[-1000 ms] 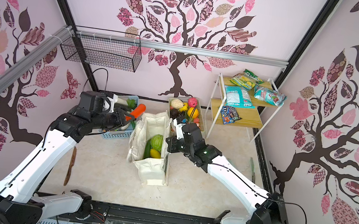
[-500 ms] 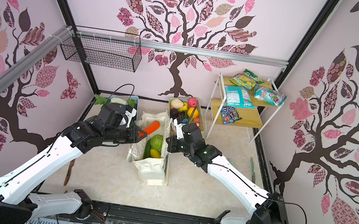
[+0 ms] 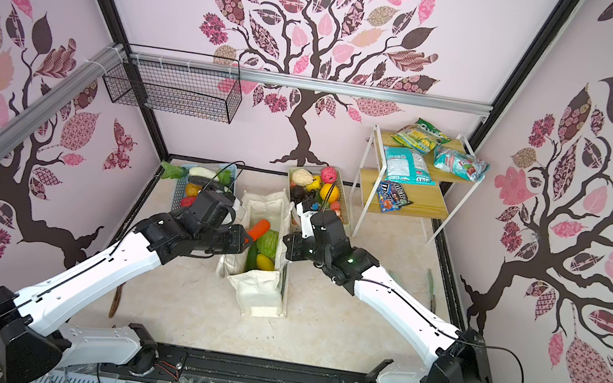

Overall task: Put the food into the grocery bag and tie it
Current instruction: 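Carry the chili pepper over the tote bag and lower it inside with left gripper, then open left gripper to release the chili pepper into the bag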

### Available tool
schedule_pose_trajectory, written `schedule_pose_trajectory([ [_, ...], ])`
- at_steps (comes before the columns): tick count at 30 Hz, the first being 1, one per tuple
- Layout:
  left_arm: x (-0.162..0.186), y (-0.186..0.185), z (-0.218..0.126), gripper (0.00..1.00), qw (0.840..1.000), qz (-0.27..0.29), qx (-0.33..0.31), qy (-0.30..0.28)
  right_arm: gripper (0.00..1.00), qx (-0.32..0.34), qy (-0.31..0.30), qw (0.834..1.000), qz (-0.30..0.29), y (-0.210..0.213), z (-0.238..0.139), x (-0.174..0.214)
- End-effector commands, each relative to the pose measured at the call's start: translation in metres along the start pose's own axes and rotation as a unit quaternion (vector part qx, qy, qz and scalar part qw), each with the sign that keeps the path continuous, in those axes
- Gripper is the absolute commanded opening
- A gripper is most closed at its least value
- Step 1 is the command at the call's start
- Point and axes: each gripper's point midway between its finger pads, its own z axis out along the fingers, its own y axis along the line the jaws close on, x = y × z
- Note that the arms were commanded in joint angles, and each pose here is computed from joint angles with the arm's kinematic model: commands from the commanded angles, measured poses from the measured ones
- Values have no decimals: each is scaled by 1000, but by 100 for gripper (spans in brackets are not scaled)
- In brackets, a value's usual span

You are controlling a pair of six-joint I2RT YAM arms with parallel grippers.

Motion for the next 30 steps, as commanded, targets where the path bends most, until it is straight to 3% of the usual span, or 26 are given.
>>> schedule_pose_trajectory([
  [1, 1, 0, 15, 27, 999, 21, -26, -5, 0, -8, -3, 1000, 8, 3, 5, -3],
  [9, 9, 7, 47, 30, 996, 45, -71, 27, 0, -15, -6, 1000, 7, 7, 6, -7],
  [13, 13, 6, 59, 36, 995, 46, -77, 42, 0, -15, -6, 1000, 6, 7, 6, -7],
  [16, 16, 1, 61, 47, 996, 41, -63, 54, 0, -14, -7, 1000, 7, 7, 6, -7],
  [18, 12, -5, 56, 58, 996, 44, -53, 48, 0, -11, -8, 1000, 4, 6, 4, -7],
  [21, -4, -15, 39, 68, 998, 46, -43, 23, 0, -3, -10, 1000, -2, 4, 0, -8],
  [30, -55, -30, -27, 71, 995, 81, -40, -38, 0, 21, -4, 1000, -13, -7, 1, -4],
])
